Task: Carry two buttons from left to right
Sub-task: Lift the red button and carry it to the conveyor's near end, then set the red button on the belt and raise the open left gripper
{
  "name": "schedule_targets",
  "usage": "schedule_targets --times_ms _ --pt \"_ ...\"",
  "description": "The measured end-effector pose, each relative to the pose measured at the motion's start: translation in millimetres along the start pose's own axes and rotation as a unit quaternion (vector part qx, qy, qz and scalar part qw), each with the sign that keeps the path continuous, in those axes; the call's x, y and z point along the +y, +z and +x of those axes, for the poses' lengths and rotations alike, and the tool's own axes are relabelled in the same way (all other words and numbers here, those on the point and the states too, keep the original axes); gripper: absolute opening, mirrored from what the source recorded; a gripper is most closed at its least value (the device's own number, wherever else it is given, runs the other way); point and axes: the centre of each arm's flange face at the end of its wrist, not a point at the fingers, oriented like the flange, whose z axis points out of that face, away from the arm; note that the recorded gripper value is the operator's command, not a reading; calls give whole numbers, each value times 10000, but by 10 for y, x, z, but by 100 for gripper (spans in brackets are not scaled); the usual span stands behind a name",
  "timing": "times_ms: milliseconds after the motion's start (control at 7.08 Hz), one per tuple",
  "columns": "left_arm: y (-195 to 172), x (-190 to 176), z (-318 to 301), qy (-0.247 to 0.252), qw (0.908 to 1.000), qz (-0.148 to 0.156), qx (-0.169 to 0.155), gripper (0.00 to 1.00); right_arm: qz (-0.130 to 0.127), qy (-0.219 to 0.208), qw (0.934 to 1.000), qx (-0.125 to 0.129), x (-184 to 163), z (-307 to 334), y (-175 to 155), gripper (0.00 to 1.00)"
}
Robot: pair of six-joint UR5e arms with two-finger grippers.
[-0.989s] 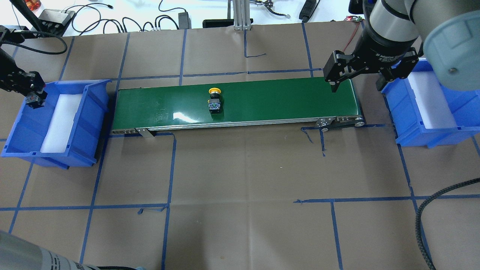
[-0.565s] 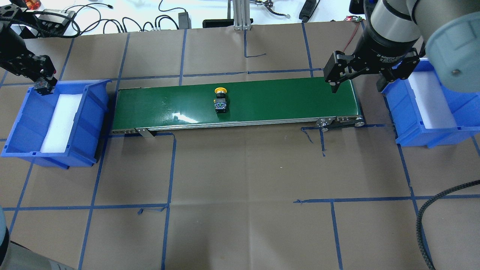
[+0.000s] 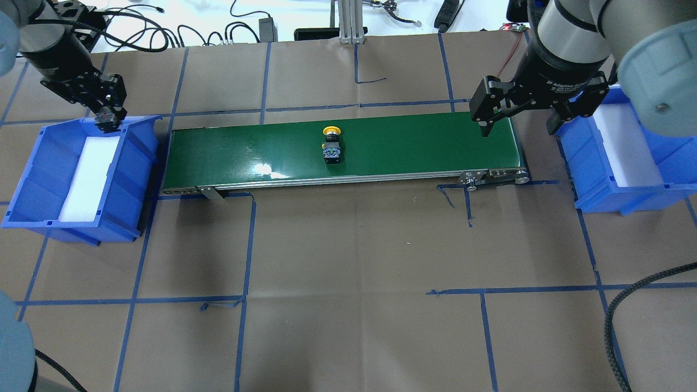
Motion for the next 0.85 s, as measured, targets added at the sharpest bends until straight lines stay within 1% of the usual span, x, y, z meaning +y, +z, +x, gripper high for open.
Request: schedule_targets --times_ms 282,565,847 --pt "155 -82 516 30 9999 -99 71 3 -47 -6 10000 5 -15 -1 45 100" --pt "533 -67 660 38 9996 -236 124 3 -61 -3 10000 7 -27 -1 62 100" --pt "926 -65 687 69 9998 -141 100 3 -65 -7 10000 7 -23 -1 64 100"
